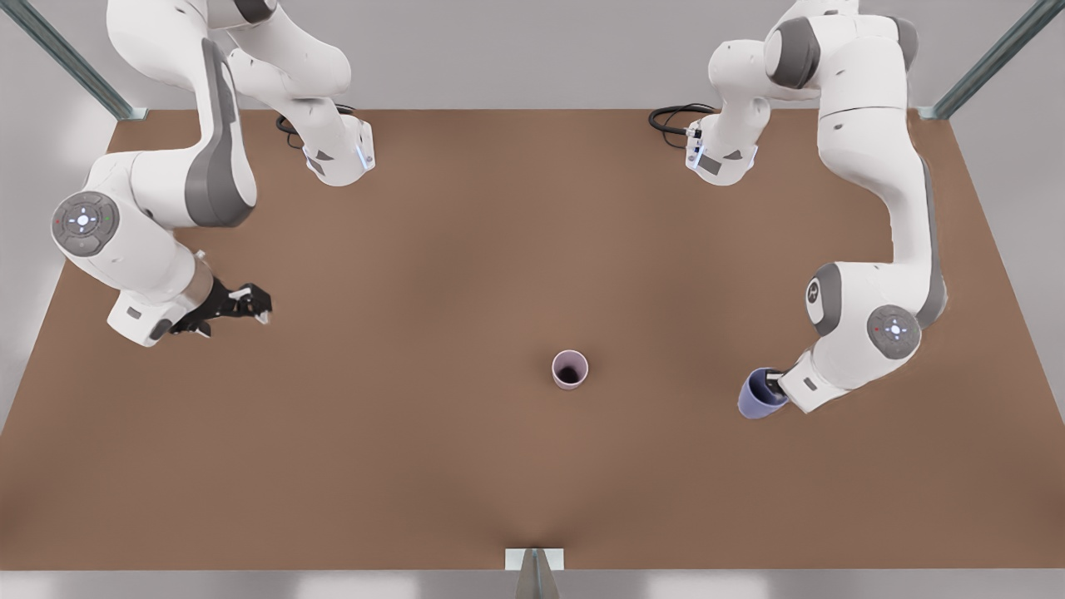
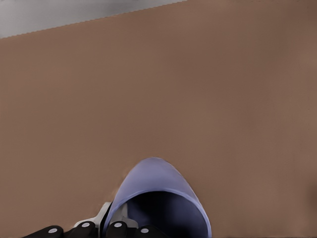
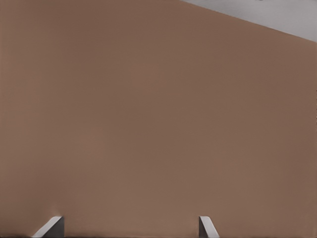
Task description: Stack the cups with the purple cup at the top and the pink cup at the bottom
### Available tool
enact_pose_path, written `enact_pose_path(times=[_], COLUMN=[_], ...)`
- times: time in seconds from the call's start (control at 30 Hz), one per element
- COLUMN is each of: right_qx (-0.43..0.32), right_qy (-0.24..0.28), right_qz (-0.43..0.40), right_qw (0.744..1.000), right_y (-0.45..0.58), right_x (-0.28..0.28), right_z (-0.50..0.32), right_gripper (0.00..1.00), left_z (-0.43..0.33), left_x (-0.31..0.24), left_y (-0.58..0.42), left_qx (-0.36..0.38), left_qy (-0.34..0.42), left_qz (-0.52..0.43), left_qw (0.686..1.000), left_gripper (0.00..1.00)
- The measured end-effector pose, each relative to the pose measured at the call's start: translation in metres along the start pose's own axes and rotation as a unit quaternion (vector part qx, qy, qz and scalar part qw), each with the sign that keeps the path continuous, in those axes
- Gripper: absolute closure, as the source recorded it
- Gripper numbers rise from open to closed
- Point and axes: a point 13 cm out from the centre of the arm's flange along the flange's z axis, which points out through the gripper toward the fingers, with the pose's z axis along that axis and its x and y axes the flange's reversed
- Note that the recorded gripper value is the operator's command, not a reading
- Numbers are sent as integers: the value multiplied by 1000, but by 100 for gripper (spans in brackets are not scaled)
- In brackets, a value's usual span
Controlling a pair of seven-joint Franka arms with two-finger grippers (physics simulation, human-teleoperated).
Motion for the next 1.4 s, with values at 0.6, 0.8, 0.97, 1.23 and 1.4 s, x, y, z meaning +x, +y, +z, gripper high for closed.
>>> enact_pose_path(times=[0.6, 0.8, 0.97, 1.23, 1.4], right_qx=[-20, -25, -28, -28, -29], right_qy=[42, 44, 44, 43, 43], right_qz=[70, 87, 95, 102, 105], right_qw=[997, 995, 994, 993, 993], right_y=[-3, -10, -11, -10, -10], right_x=[23, 25, 26, 25, 25], right_z=[5, 7, 7, 7, 7], right_gripper=[0, 0, 0, 0, 0], left_z=[11, 29, 39, 51, 52], left_x=[-6, -3, 2, 8, 7], left_y=[-327, -329, -328, -329, -329], left_qx=[49, 46, 41, 34, 35], left_qy=[72, 83, 92, 102, 100], left_qz=[-74, -130, -164, -201, -217], left_qw=[993, 987, 981, 974, 970], left_gripper=[79, 79, 79, 79, 74])
